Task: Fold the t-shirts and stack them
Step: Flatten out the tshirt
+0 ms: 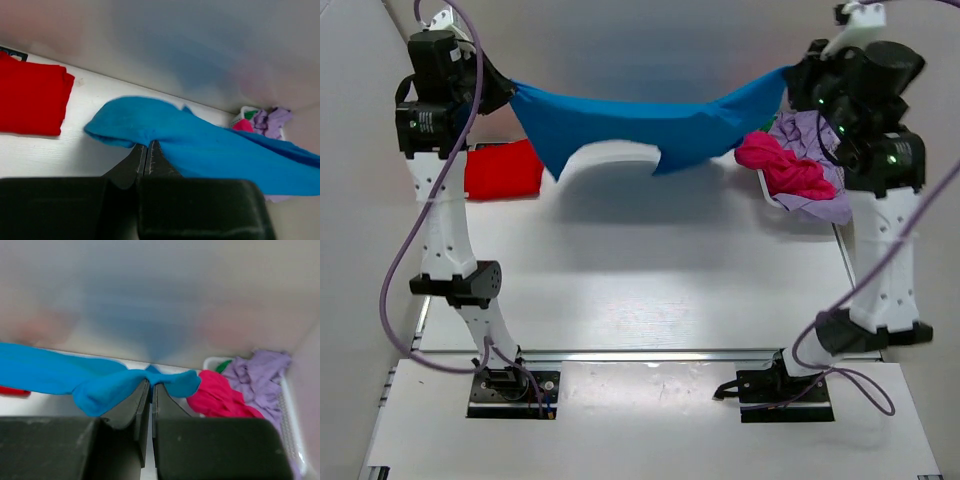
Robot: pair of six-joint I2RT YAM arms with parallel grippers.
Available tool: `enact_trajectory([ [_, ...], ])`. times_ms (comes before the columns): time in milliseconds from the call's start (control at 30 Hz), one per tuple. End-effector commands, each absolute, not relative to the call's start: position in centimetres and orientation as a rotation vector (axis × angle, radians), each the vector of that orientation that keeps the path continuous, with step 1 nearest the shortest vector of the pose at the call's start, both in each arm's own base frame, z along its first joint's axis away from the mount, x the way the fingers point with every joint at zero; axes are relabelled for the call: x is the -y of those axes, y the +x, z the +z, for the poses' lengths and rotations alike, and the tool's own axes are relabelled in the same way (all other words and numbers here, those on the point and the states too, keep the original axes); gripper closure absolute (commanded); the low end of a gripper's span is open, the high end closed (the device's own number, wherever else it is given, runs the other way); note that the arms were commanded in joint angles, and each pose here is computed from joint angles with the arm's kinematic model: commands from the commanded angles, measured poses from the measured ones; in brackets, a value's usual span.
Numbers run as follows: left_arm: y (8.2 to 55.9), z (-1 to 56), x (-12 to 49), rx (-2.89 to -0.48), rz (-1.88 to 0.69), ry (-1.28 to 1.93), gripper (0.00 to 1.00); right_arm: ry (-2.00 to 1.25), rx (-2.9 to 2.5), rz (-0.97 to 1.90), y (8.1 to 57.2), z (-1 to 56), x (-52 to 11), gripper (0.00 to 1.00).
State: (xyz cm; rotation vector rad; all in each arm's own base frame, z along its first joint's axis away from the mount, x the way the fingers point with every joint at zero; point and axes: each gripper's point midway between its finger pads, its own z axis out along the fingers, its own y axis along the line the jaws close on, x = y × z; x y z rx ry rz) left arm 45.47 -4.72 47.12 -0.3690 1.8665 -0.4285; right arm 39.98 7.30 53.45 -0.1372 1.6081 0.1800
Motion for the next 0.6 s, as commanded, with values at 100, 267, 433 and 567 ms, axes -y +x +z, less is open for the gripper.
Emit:
enact_trajectory([
  [100, 40.0, 48.3, 5.9, -1.883, -0.400, -0.322, 1.00, -0.099, -1.590, 0.109, 35.1, 52.7, -4.2, 1.00],
  [267, 35.6, 45.8, 5.9, -1.960, -0.378, -0.318, 1.00, -0.104, -1.607, 0.136, 30.7, 50.6, -3.6, 1.00],
  [433, 28.8, 45.2, 6.1, -1.930, -0.357, -0.286, 1.00, -0.117, -1.564, 0.150, 25.6, 51.2, -3.8, 1.00],
  [567, 24.4, 45.7, 5.4, -1.884, -0.336, -0.288, 1.00, -0.138, -1.484, 0.172, 22.2, 54.4, -4.3, 1.00],
])
